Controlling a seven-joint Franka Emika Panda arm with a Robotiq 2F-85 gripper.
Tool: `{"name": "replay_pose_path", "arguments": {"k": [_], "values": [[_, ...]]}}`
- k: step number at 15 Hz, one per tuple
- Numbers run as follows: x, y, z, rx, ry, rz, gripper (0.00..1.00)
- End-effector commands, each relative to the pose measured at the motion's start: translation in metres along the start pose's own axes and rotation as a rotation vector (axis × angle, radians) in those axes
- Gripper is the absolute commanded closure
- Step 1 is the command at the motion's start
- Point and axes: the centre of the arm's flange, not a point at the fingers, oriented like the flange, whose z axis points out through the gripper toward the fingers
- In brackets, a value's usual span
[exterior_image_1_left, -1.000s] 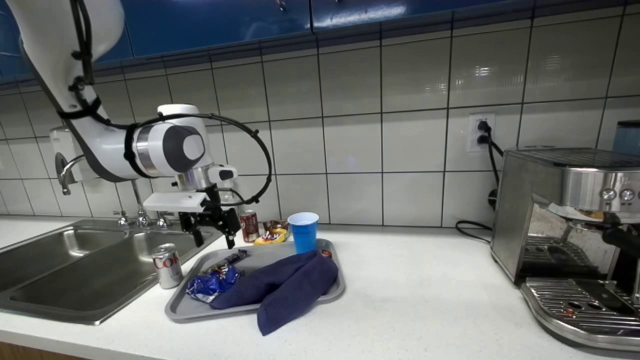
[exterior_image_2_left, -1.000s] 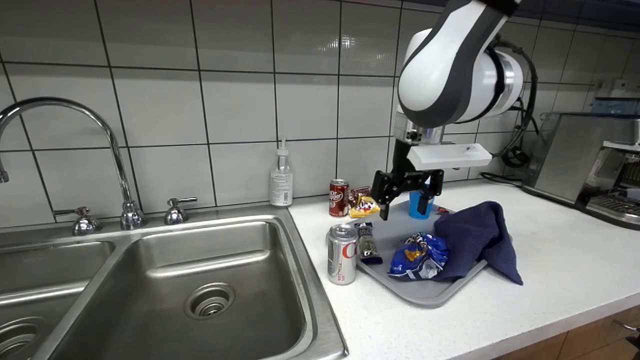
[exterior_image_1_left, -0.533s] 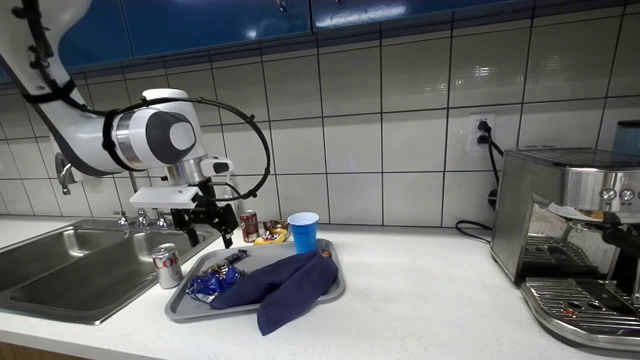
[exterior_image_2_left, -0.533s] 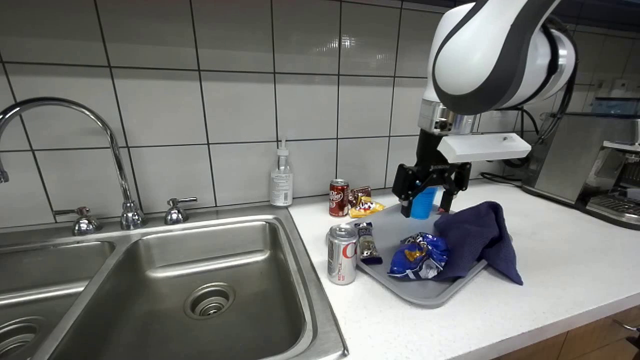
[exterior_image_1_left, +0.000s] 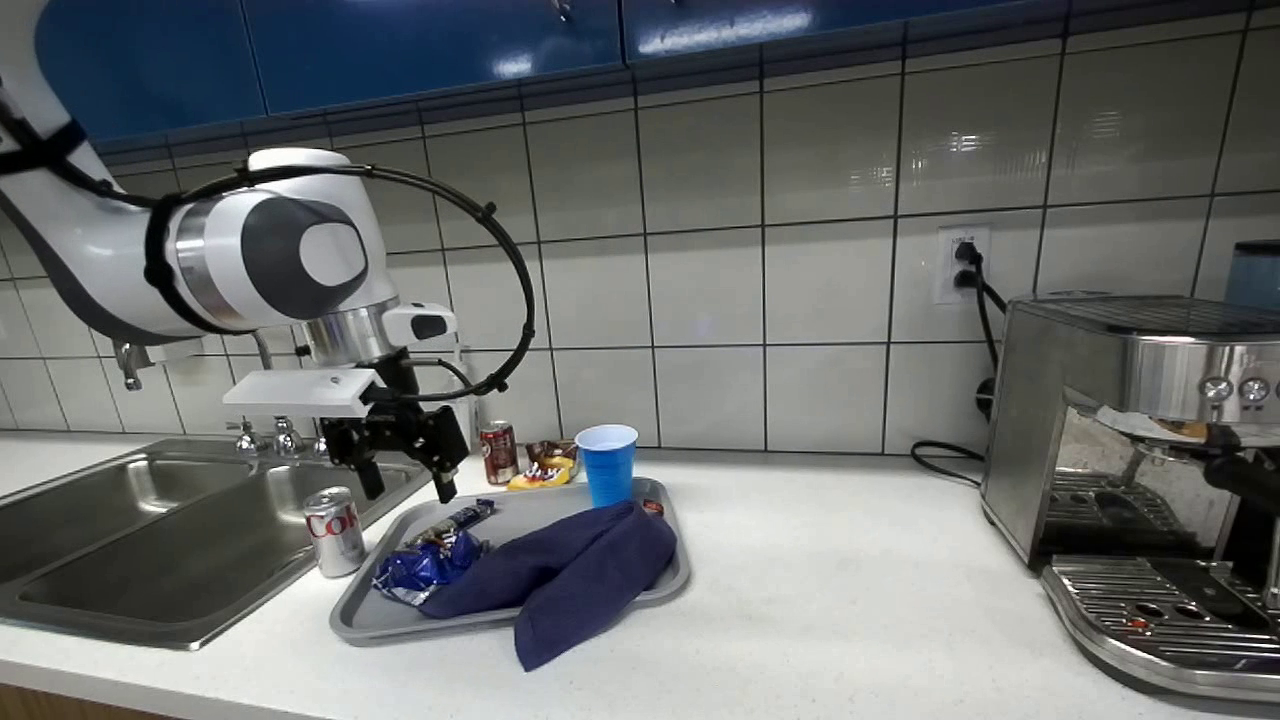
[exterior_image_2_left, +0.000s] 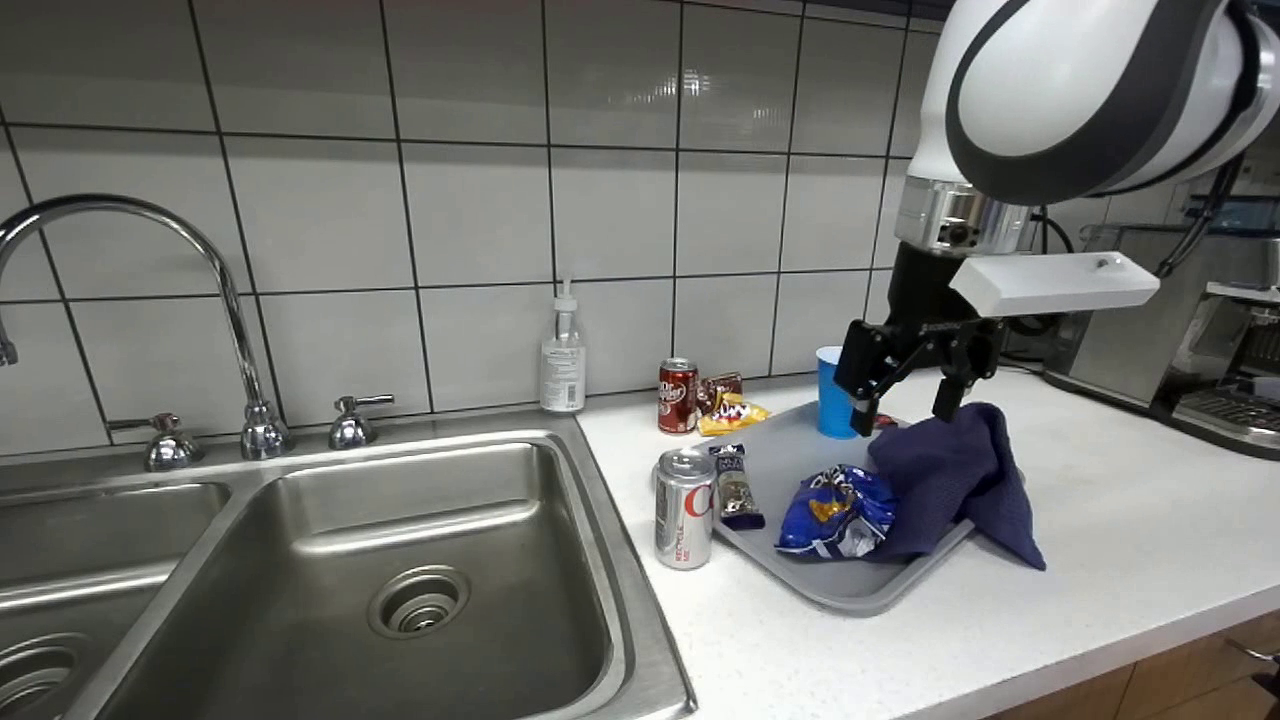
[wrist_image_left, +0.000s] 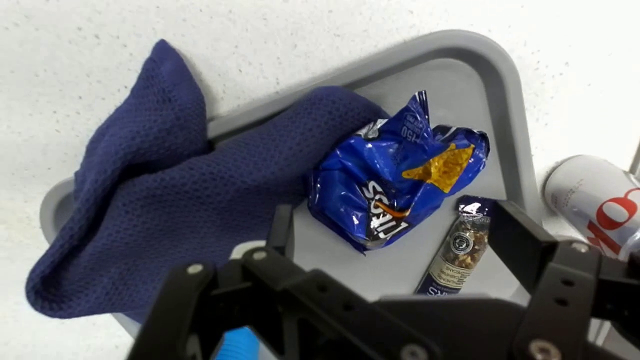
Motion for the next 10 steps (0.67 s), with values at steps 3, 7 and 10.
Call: {"name": "replay_pose_path", "arguments": {"k": [3,7,10], "values": [[-0.033,0.02,-0.031,-0.002,0.027,-0.028,0.0],[-0.017,0.015,-0.023,-0.003,0.035,-0.012,0.0],[-0.017,0.015,-0.022,-0.003,0.034,-0.011,0.0]]}}
